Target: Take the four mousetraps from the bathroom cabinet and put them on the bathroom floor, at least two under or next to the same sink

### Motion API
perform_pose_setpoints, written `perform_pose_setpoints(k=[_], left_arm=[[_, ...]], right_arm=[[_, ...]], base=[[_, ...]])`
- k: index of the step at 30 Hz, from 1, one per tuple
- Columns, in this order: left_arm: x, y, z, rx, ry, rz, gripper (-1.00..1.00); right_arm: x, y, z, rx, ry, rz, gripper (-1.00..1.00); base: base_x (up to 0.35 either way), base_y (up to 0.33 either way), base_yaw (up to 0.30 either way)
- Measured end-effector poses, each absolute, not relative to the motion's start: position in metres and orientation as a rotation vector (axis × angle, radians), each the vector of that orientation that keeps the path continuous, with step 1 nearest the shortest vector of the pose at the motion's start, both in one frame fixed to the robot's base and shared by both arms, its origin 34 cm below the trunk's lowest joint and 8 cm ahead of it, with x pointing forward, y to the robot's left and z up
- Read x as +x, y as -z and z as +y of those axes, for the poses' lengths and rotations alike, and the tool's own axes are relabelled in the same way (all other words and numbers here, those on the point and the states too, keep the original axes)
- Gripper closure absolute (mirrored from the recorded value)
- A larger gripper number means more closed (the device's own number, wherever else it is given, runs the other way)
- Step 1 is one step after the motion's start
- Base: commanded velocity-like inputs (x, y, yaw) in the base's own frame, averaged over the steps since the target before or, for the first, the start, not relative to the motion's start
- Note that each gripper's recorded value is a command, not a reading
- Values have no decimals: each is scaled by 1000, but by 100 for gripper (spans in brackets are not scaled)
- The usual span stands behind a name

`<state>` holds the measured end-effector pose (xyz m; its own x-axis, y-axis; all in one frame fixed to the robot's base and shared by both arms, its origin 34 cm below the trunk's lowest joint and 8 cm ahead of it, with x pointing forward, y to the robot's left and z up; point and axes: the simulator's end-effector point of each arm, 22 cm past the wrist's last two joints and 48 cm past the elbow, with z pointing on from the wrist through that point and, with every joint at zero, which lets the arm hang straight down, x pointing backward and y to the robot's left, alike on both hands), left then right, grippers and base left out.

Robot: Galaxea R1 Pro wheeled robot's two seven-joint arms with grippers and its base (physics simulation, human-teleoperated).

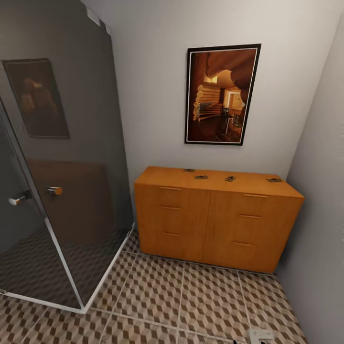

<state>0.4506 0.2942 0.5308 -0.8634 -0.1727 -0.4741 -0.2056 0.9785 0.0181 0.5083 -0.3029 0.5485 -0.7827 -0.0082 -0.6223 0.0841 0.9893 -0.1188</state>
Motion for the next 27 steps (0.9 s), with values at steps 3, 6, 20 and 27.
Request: perform_pose_setpoints(k=[3, 6, 20, 27], left_arm=[[451, -531, 294, -268, -93, 2637, -100], [451, -531, 294, -268, -93, 2637, -100], [452, -532, 294, -268, -93, 2633, -100], [452, -532, 294, -268, -92, 2633, -100]], right_arm=[[508, -549, -303, 53, 184, 2464, -100], [508, -549, -303, 53, 184, 2464, -100], [509, -550, -303, 55, 184, 2461, -100], [509, -550, -303, 55, 184, 2460, -100]], base=[[327, 0, -258], [327, 0, -260], [327, -48, -261], [327, -5, -261]])
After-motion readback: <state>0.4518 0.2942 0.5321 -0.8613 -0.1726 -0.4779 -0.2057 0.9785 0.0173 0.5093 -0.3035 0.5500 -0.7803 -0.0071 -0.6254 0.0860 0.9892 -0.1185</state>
